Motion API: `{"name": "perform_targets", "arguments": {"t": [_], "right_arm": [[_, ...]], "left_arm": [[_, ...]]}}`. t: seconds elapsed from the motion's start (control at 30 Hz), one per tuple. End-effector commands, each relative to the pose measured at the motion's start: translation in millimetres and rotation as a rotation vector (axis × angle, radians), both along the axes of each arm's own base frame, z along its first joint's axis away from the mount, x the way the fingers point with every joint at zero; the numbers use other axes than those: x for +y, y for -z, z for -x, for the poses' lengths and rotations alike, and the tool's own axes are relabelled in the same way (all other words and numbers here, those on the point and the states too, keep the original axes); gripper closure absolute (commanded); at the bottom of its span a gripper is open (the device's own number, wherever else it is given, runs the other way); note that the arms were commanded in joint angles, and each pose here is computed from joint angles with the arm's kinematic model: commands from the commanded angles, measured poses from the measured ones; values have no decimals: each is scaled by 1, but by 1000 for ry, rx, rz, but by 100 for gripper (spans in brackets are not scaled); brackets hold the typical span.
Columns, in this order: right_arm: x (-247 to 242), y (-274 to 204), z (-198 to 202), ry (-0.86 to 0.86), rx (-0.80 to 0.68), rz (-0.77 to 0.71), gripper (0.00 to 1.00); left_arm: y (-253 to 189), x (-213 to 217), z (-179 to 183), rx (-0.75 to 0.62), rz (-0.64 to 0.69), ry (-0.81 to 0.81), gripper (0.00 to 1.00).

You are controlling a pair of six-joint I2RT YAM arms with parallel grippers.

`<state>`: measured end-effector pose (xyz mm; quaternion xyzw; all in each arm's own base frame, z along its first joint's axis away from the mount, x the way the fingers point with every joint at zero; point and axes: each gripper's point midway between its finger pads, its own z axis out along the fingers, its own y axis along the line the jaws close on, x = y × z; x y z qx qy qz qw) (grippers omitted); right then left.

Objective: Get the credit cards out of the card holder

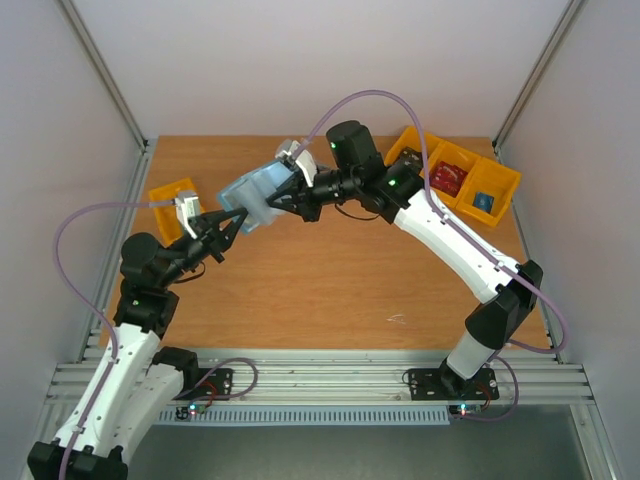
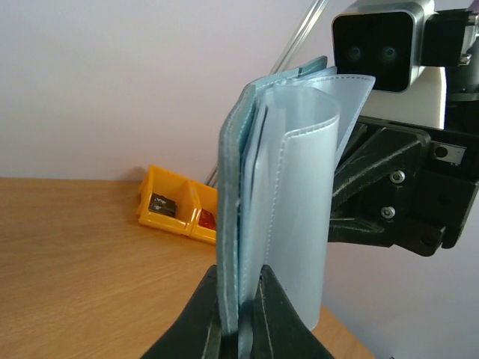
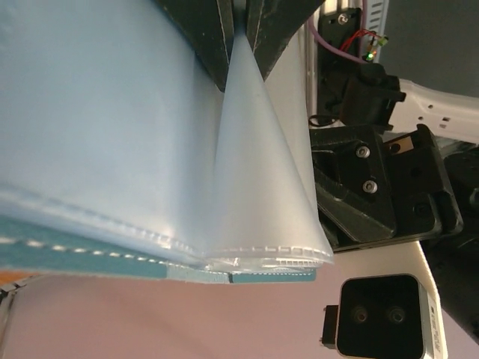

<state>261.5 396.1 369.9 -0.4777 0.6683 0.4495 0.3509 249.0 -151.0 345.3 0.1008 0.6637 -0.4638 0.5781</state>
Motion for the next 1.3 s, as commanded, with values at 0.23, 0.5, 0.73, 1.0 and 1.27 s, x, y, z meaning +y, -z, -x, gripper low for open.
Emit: {"name": "perform_targets", "arguments": {"t": [0.23,0.5,0.73,1.0,1.27], "right_arm": [[-2,3,-22,172,-80,61,49],[9,29,-47,394,-281,217,26],[22,46,-51,390,-273,255,24],[35,66,-54,390,-302,306,21],[31,73,-74,488,-323,344,39]], "left_arm": [[-1,10,-9,-15,-40,-81,100],[-5,5,-5,-26,-24,-40,100],[-9,2,-3,-38,-13,-15,100],[-11,0,-2,-43,-4,-1,100],[-14,-2,1,-51,5,18,100]]}}
